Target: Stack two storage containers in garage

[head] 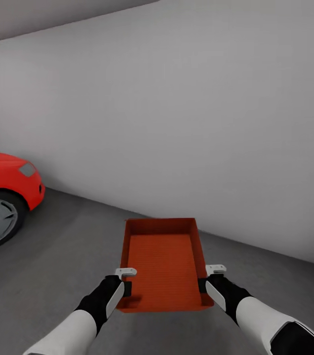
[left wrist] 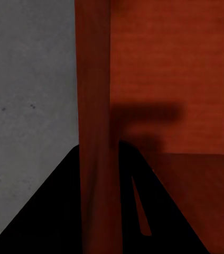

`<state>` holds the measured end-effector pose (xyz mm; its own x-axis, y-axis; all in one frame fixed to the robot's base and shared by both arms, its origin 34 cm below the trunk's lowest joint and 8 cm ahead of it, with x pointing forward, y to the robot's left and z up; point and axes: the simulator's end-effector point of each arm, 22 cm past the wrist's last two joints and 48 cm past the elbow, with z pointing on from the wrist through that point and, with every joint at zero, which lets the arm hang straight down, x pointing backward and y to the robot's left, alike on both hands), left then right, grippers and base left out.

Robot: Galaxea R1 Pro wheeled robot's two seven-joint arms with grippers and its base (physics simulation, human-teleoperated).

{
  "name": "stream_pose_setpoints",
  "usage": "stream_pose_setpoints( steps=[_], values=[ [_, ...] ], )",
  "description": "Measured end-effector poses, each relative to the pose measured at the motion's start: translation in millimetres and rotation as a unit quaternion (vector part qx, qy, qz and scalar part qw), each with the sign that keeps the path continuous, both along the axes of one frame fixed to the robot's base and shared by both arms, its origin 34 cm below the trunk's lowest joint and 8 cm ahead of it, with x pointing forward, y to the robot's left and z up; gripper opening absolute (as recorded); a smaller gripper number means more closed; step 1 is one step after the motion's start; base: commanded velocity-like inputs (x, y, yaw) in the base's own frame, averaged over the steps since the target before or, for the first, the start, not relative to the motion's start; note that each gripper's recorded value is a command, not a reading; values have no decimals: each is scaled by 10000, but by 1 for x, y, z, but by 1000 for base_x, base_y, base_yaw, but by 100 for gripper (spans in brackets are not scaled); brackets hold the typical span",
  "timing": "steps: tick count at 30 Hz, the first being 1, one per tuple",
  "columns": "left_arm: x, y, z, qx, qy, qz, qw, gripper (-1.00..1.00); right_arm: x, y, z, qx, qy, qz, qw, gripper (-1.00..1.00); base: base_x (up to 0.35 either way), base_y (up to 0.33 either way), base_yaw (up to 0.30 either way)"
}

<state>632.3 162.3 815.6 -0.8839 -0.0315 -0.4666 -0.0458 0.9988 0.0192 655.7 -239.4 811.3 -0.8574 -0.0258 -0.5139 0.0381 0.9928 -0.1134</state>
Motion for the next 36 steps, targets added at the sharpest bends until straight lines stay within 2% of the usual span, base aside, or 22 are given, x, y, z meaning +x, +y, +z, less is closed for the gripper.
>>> stream_pose_setpoints(
  steps=[36],
  values=[
    [1, 0, 1, 3, -13, 3, 10000, -100, 1, 0, 1, 2, -14, 1, 10000, -100, 292, 0, -292]
  ],
)
